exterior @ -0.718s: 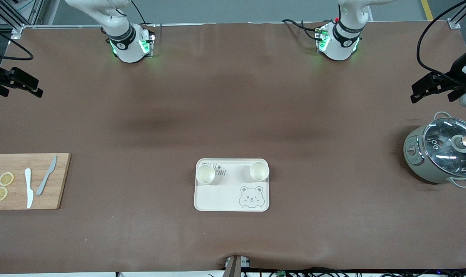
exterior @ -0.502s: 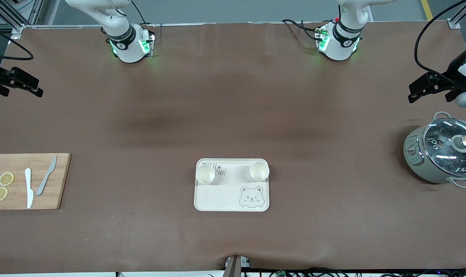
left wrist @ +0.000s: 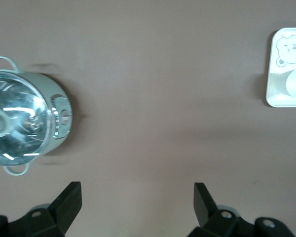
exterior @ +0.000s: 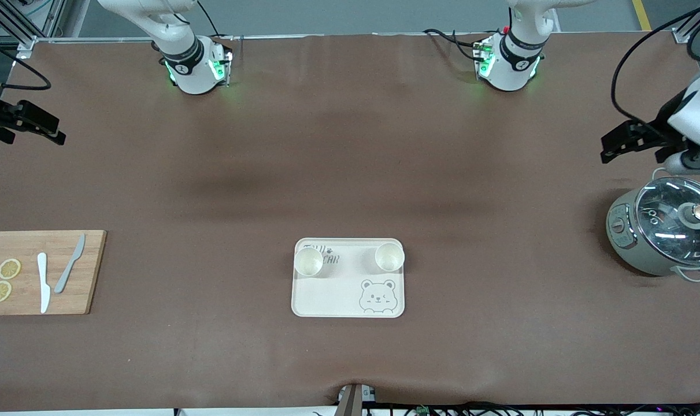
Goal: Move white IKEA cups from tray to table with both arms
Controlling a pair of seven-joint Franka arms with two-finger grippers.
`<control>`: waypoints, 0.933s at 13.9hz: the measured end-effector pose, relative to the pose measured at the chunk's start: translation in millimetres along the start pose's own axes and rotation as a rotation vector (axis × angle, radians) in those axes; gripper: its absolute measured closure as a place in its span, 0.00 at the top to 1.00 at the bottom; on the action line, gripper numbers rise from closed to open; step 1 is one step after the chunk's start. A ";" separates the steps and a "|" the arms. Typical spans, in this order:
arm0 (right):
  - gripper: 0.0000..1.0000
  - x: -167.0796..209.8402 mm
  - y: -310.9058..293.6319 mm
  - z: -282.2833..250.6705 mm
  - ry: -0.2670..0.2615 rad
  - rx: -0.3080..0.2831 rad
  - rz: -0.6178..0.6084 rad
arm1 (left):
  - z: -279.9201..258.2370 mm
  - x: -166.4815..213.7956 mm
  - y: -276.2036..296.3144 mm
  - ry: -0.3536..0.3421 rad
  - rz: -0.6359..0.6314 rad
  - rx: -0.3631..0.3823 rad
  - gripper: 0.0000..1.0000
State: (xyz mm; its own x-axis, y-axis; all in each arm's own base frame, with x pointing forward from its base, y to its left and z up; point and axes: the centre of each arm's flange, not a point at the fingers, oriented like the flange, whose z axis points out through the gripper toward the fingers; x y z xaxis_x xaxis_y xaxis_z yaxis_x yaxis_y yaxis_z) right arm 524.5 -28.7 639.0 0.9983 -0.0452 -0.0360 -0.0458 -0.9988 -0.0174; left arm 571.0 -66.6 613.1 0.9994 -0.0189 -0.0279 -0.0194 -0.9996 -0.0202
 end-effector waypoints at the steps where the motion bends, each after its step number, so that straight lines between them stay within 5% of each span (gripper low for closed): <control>1: 1.00 0.0 -0.1 0.1 -0.001 0.000 0.000 | 9.7 5.1 19.0 -0.008 -0.011 -0.001 1.00; 13: 1.00 -2.0 0.4 2.1 -0.021 0.000 0.001 | 112.0 33.3 191.8 -0.010 -0.214 -0.030 1.00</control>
State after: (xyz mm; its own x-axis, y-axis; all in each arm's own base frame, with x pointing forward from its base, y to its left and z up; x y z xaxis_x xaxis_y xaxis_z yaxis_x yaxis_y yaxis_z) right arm 522.4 -29.0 637.0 0.9973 -0.0456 -0.0570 -0.0467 -0.9988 -0.0176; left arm 597.5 -256.6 496.3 0.9803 0.1942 -0.0365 0.1944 -0.9809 0.0029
